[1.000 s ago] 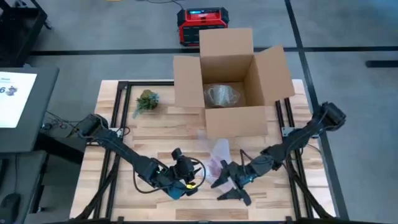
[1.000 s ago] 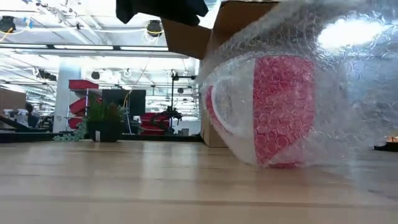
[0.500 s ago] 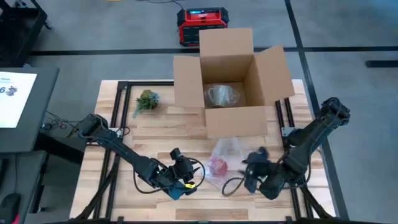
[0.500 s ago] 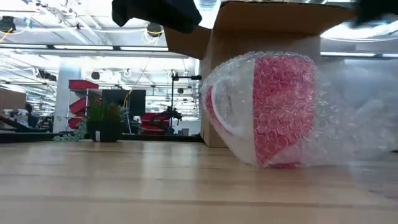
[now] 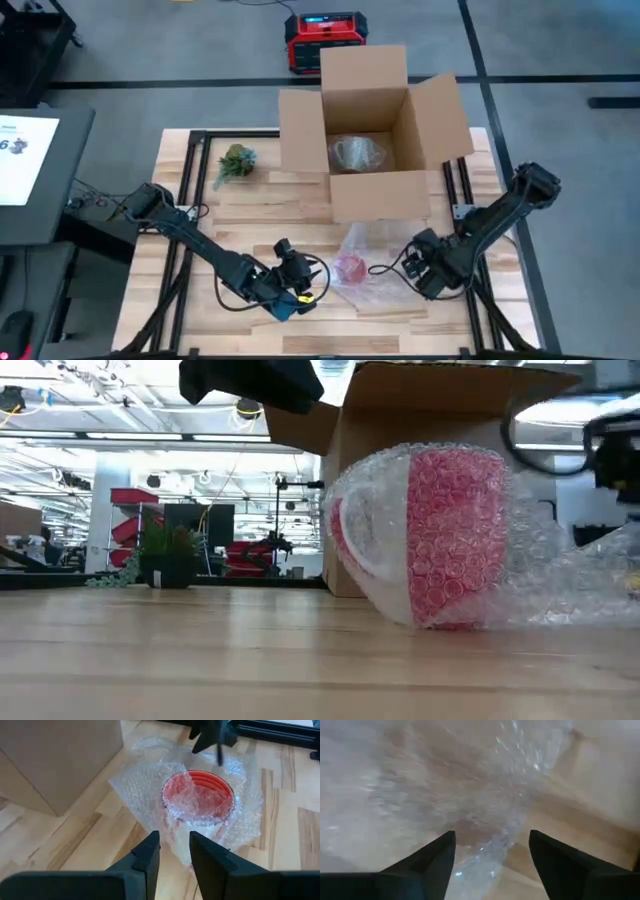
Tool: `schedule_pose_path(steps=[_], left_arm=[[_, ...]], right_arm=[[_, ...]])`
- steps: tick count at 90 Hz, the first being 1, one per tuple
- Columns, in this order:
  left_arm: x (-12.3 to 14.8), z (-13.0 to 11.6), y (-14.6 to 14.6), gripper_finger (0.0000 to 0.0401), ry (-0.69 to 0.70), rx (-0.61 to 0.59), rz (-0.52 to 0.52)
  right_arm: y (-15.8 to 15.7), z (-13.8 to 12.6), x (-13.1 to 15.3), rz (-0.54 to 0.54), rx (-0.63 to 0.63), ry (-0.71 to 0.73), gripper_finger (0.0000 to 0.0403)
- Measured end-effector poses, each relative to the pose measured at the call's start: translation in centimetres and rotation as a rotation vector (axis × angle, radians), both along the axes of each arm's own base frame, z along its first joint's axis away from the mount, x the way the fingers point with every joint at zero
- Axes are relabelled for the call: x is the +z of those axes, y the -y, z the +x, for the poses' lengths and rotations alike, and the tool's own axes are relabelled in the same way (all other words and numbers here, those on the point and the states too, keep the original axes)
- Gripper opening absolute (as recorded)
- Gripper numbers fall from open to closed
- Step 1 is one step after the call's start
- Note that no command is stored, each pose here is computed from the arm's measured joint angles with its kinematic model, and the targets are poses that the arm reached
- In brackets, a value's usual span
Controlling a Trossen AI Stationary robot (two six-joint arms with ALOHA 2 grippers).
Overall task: Wrap mug
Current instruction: Wrap the red mug with the transparent bubble wrap
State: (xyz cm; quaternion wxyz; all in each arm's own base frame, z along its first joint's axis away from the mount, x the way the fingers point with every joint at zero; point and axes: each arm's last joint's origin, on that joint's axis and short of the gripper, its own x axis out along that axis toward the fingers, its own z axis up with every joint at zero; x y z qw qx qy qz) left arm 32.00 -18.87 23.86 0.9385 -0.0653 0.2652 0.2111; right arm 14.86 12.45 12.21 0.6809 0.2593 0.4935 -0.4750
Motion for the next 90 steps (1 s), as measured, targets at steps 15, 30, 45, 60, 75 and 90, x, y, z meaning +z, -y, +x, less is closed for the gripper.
schedule_pose_path(steps=[15, 30, 45, 60, 75, 90], left_arm=[[0.0, 0.0, 0.0, 0.0086, -0.002, -0.003, -0.003], [0.0, 0.0, 0.0, 0.0086, -0.003, -0.005, -0.005], [0.0, 0.0, 0.0, 0.0086, -0.004, -0.005, -0.006], [-0.1, 0.1, -0.1, 0.0086, -0.011, -0.009, -0.015], [-1.1, 0.8, -0.7, 0.0086, -0.062, -0.013, -0.062], [-1.9, 1.3, -1.2, 0.0086, -0.089, 0.011, -0.065]], right_arm=[[0.9, -0.3, -1.7, 0.056, -0.039, 0.047, 0.0253], [0.2, 0.8, -1.5, 0.126, 0.078, 0.137, 0.0206], [-0.6, 1.7, 0.1, 0.178, 0.15, 0.21, 0.0113], [-1.3, 3.0, 2.4, 0.117, 0.26, 0.358, 0.0017], [-3.0, 5.7, 5.6, 0.054, 0.46, 0.608, 0.0014], [-4.2, 8.7, 7.8, -0.004, 0.657, 0.866, 0.0013]])
